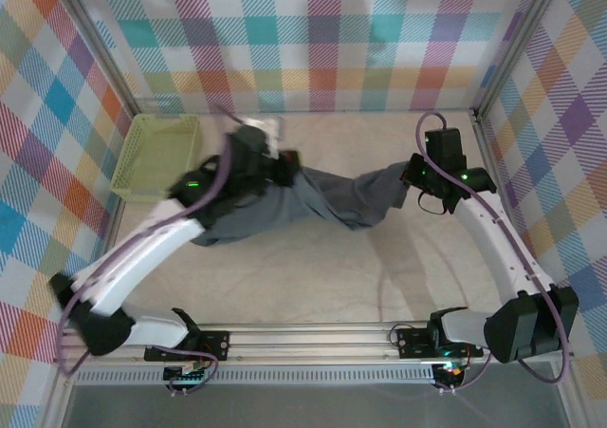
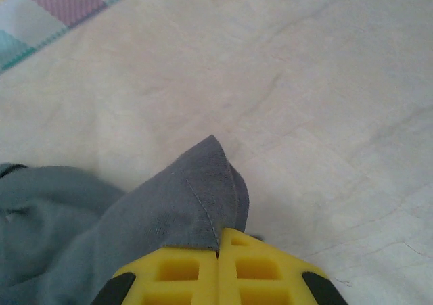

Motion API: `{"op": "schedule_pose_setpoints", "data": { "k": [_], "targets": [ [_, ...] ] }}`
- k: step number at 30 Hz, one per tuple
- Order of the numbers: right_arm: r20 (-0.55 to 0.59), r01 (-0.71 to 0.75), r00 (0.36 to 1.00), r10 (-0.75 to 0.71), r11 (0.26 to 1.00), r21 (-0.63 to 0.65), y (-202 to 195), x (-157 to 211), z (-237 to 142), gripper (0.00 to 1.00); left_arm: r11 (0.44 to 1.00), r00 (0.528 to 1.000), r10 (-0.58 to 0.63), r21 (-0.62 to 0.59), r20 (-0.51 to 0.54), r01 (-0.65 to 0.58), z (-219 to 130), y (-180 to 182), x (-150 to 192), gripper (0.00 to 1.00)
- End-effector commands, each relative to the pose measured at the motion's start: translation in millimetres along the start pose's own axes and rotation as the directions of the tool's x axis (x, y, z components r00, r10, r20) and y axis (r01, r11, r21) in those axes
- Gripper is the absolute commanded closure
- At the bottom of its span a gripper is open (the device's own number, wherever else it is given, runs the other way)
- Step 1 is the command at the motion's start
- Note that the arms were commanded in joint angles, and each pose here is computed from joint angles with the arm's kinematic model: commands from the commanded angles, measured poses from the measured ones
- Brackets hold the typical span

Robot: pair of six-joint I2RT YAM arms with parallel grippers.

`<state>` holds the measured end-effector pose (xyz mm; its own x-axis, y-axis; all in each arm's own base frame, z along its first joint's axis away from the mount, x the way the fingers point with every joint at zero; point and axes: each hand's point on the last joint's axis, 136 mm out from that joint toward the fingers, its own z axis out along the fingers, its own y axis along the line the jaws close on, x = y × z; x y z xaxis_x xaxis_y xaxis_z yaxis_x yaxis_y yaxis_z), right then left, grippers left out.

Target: Fold the inside-out t-shirt

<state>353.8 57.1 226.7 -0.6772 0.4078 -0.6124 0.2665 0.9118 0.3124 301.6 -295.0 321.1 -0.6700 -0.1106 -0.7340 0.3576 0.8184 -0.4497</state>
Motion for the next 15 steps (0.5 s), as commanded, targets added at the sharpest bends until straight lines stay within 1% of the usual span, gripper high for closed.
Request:
{"op": "schedule_pose_setpoints", "data": {
  "k": [1, 2, 4, 5, 7, 8, 10, 12, 13, 15],
  "targets": [
    [0.006, 0.009, 1.000, -0.009, 0.999, 0.042, -13.8, -0.4, 7.7, 0.74, 0.993, 0.985, 0.030, 0.116, -0.169, -0.011, 40.5, -39.6, 68.4, 0.71],
    [0.006, 0.016, 1.000, -0.016, 0.998, 0.057, -17.7, 0.4, 8.2, 0.65, 0.992, 0.975, 0.042, 0.127, -0.220, -0.014, 51.4, -43.2, 88.6, 0.63],
    [0.001, 0.034, 0.999, -0.034, 0.998, 0.060, -19.9, 3.5, 5.8, 0.53, 0.993, 0.961, 0.041, 0.114, -0.273, -0.009, 61.2, -37.4, 114.7, 0.53],
    [-0.005, 0.043, 0.999, -0.043, 0.998, 0.052, -20.0, 6.5, 4.5, 0.46, 0.995, 0.959, 0.032, 0.096, -0.280, -0.006, 61.6, -28.8, 122.8, 0.46],
    [-0.024, 0.061, 0.998, -0.061, 0.998, 0.033, -18.1, 16.2, 1.4, 0.39, 0.999, 0.966, 0.030, 0.031, -0.256, -0.022, 54.3, -6.8, 127.2, 0.31],
    [-0.035, 0.075, 0.997, -0.074, 0.997, 0.020, -15.3, 23.0, 0.1, 0.35, 0.999, 0.970, 0.027, -0.017, -0.241, -0.032, 49.7, 8.8, 127.0, 0.27],
    [-0.065, 0.108, 0.992, -0.110, 0.994, -0.027, -3.1, 40.5, -0.2, 0.32, 0.992, 0.972, -0.008, -0.121, -0.235, -0.021, 43.8, 45.4, 126.2, 0.25],
    [-0.109, 0.154, 0.981, -0.161, 0.985, -0.073, 14.5, 64.9, 2.3, 0.31, 0.963, 0.965, -0.086, -0.267, -0.249, 0.017, 42.2, 94.7, 128.4, 0.24],
    [-0.130, 0.169, 0.975, -0.179, 0.982, -0.087, 20.9, 76.0, 4.6, 0.30, 0.948, 0.960, -0.116, -0.317, -0.256, 0.030, 42.6, 112.6, 130.0, 0.23],
    [-0.165, 0.205, 0.959, -0.228, 0.968, -0.146, 40.4, 101.0, 11.3, 0.30, 0.929, 0.941, -0.171, -0.366, -0.293, 0.054, 51.0, 140.2, 138.5, 0.22]
  ]
}}
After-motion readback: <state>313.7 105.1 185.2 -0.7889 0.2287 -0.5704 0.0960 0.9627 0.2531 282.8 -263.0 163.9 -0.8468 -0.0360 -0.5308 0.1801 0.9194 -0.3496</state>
